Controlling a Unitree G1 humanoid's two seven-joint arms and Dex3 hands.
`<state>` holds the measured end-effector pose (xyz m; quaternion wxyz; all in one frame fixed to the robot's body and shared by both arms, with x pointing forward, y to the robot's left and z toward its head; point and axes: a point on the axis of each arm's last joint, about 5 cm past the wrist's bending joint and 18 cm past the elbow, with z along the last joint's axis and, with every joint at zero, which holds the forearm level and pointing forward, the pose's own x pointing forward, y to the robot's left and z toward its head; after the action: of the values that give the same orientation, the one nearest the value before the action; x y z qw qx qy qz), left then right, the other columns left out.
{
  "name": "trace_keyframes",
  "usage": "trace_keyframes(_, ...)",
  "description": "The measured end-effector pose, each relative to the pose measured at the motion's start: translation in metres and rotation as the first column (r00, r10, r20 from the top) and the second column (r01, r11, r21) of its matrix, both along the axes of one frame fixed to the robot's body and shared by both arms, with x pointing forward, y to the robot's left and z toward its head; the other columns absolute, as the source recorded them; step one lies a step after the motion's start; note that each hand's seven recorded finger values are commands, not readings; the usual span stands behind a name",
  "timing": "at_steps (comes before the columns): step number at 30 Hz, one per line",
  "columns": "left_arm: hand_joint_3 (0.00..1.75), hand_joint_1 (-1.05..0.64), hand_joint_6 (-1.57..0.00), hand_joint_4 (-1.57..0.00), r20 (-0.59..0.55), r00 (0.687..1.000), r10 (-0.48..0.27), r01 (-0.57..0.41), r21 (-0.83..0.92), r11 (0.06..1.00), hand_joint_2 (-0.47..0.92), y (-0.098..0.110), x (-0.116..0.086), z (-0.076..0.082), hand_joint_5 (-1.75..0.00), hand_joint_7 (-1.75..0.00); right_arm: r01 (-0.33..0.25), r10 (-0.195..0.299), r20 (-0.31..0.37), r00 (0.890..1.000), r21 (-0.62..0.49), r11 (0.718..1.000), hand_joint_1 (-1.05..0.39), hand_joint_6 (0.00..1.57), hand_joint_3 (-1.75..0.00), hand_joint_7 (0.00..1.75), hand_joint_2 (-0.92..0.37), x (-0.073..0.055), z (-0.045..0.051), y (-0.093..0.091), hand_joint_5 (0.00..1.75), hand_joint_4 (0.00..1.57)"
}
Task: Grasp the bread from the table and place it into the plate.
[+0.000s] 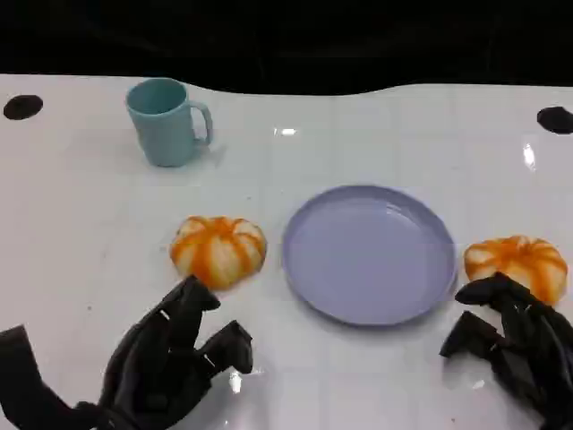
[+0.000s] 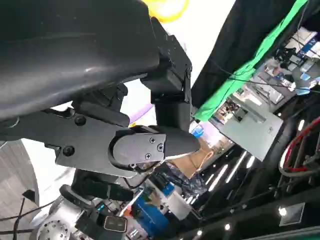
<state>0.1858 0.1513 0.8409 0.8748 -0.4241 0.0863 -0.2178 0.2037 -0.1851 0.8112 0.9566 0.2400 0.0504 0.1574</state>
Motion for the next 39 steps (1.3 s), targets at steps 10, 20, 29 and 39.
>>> trace_keyframes(10, 0.33, -0.53, -0.58, -0.78, -0.008, 1.0, -0.003, 0.003, -0.005, 1.0, 0.92, 0.0, 0.001, -0.002, -1.75, -1.71, 0.008, -0.008, 0.002, 1.0, 0.025, 1.0, -0.54, 0.68, -0.16, 1.17, -0.92, 0.0, -0.0017, 0.0, 1.55, 0.69)
trace_keyframes(20, 0.36, -0.55, -0.57, -0.75, -0.006, 1.0, -0.001, 0.001, -0.005, 1.0, 0.92, 0.0, 0.001, -0.002, -1.75, -1.66, -0.003, 0.003, -0.014, 1.0, 0.049, 0.999, -0.53, 0.66, -0.14, 1.15, -0.92, 0.003, -0.001, 0.001, 1.56, 0.67)
trace_keyframes(29, 0.27, -0.52, -0.57, -0.57, 0.161, 0.987, 0.029, -0.074, 0.283, 0.956, 0.92, 0.001, 0.001, 0.006, -1.16, -0.56, -0.008, 0.009, -0.024, 1.0, 0.051, 0.999, -0.53, 0.67, -0.15, 1.16, -0.92, 0.004, 0.0002, 0.001, 1.6, 0.64)
trace_keyframes(39, 0.12, -0.57, -0.53, -0.39, 0.422, 0.905, -0.046, -0.237, 0.593, 0.769, 0.92, 0.003, 0.01, 0.033, -0.61, -0.04, 0.009, -0.009, 0.01, 1.0, 0.011, 1.0, -0.57, 0.67, -0.21, 1.17, -0.92, 0.003, -0.0017, 0.002, 1.57, 0.67)
